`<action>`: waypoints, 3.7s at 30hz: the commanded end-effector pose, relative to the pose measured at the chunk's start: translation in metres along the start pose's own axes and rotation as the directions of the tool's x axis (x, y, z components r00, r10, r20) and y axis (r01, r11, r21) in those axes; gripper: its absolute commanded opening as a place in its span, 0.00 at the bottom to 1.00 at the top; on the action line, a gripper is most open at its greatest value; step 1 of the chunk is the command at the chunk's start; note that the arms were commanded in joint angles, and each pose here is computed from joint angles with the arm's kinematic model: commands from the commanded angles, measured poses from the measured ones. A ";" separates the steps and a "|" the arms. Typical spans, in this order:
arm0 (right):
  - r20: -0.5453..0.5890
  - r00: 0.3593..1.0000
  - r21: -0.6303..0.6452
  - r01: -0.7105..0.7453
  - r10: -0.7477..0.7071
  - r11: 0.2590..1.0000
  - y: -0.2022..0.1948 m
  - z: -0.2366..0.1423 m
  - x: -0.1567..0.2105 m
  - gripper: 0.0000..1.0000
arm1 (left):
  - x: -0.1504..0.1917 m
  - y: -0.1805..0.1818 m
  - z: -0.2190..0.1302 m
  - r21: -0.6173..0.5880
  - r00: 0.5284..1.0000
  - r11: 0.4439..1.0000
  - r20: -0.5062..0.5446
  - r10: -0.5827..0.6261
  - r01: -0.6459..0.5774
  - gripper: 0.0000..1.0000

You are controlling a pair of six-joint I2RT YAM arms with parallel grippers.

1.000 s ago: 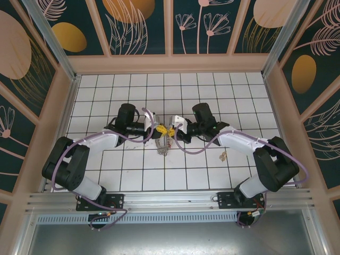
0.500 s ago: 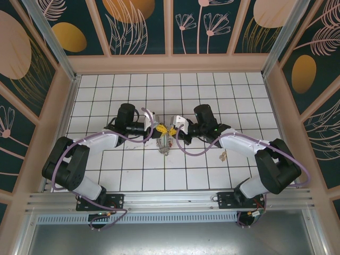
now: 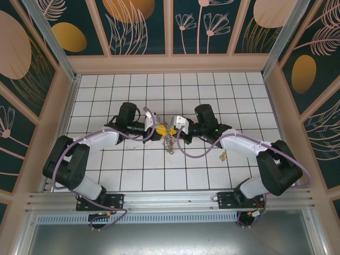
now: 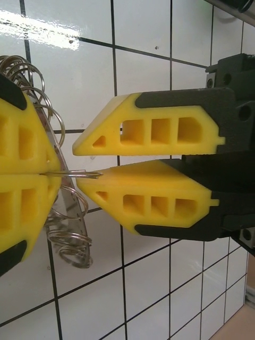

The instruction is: Put the keys on the keyring

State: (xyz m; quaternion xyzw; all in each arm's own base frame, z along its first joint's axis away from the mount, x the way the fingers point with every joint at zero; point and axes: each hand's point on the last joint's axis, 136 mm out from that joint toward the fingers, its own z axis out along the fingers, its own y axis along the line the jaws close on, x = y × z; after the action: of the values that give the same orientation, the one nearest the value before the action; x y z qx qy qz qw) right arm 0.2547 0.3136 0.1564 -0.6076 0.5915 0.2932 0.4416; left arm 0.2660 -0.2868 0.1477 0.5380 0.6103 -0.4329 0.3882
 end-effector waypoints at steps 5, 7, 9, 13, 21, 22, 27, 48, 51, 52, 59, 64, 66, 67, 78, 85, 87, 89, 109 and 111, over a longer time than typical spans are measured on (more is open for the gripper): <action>0.048 0.997 -0.007 0.063 -0.063 0.998 -0.001 -0.005 -0.017 0.00 | -0.019 -0.005 -0.003 0.029 0.998 0.998 0.038 0.046 -0.047 0.26; 0.056 0.997 -0.015 0.059 -0.058 0.998 0.000 -0.005 -0.018 0.00 | -0.025 -0.006 -0.004 0.029 0.997 0.998 0.053 0.049 -0.051 0.26; 0.066 0.997 -0.024 0.052 -0.051 0.998 0.001 -0.005 -0.019 0.00 | -0.029 -0.006 -0.006 0.022 0.996 0.998 0.071 0.057 -0.059 0.26; 0.086 0.995 -0.032 0.048 -0.045 0.998 0.001 -0.005 -0.024 0.00 | -0.028 -0.007 -0.006 0.025 0.996 0.998 0.071 0.052 -0.053 0.27; 0.108 0.994 -0.040 0.032 -0.027 0.999 0.000 -0.005 -0.029 0.00 | -0.023 -0.008 -0.003 0.046 0.998 0.998 0.060 0.032 -0.035 0.24; 0.113 0.993 -0.045 0.030 -0.025 0.999 0.000 -0.005 -0.029 0.00 | -0.021 -0.008 -0.003 0.047 0.998 0.998 0.055 0.030 -0.032 0.24; 0.124 0.992 -0.056 0.019 -0.012 0.998 0.001 -0.004 -0.032 0.00 | -0.022 -0.007 -0.002 0.050 0.998 0.998 0.054 0.033 -0.036 0.23; 0.118 0.993 -0.051 -0.018 0.024 0.999 -0.005 -0.002 -0.034 0.00 | -0.022 -0.007 -0.001 0.058 0.998 0.997 0.047 0.039 -0.042 0.00; 0.091 0.995 -0.019 -0.034 0.035 0.999 -0.009 -0.003 -0.029 0.02 | -0.024 -0.006 -0.002 0.042 0.998 0.998 0.043 0.047 -0.049 0.00; 0.081 0.996 -0.009 -0.040 0.040 0.999 -0.010 -0.005 -0.027 0.06 | -0.024 -0.005 -0.003 0.031 0.998 0.998 0.040 0.049 -0.050 0.00; 0.088 0.995 0.095 -0.062 0.054 0.993 -0.012 -0.037 -0.029 0.28 | -0.028 0.003 -0.005 -0.028 0.998 0.998 0.042 0.053 -0.052 0.00; 0.171 0.972 0.256 -0.199 0.158 0.946 -0.026 -0.066 -0.035 0.33 | -0.033 0.006 -0.006 -0.048 0.998 0.998 0.052 0.038 -0.036 0.00; 0.220 0.939 0.381 -0.333 0.265 0.863 -0.050 -0.087 -0.025 0.34 | -0.035 0.005 -0.008 -0.059 0.997 0.997 0.064 0.043 -0.039 0.00; 0.248 0.910 0.427 -0.410 0.331 0.806 -0.060 -0.096 -0.020 0.34 | -0.036 0.004 -0.009 -0.067 0.997 0.997 0.070 0.044 -0.040 0.00; 0.368 0.559 0.632 -0.737 0.743 0.241 -0.096 -0.142 0.066 0.30 | -0.032 -0.008 -0.014 -0.070 0.996 0.998 0.093 0.013 -0.007 0.00; 0.391 0.271 0.636 -0.771 0.879 -0.045 -0.080 -0.151 0.140 0.36 | -0.033 -0.012 -0.019 -0.083 0.994 0.997 0.111 0.007 0.003 0.00; 0.345 0.245 0.620 -0.784 0.906 -0.024 -0.076 -0.139 0.146 0.36 | -0.033 -0.013 -0.019 -0.081 0.993 0.997 0.115 0.004 0.005 0.00; 0.290 0.229 0.613 -0.790 0.929 0.003 -0.076 -0.126 0.150 0.35 | -0.033 -0.013 -0.019 -0.084 0.994 0.996 0.114 -0.001 0.011 0.00; -0.171 0.307 0.679 -0.652 0.936 0.338 -0.094 -0.027 0.170 0.31 | -0.026 -0.013 -0.019 -0.100 0.993 0.994 0.115 -0.033 0.044 0.00; -0.196 0.303 0.673 -0.650 0.932 0.353 -0.092 -0.022 0.172 0.31 | -0.027 -0.013 -0.019 -0.103 0.993 0.994 0.116 -0.028 0.040 0.00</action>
State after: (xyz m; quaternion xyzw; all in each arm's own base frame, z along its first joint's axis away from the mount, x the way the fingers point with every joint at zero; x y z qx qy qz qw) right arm 0.3686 0.2077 0.0383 -0.1164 0.9630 0.1527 0.1893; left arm 0.2583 -0.2754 0.1622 0.4720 0.6443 -0.4360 0.4148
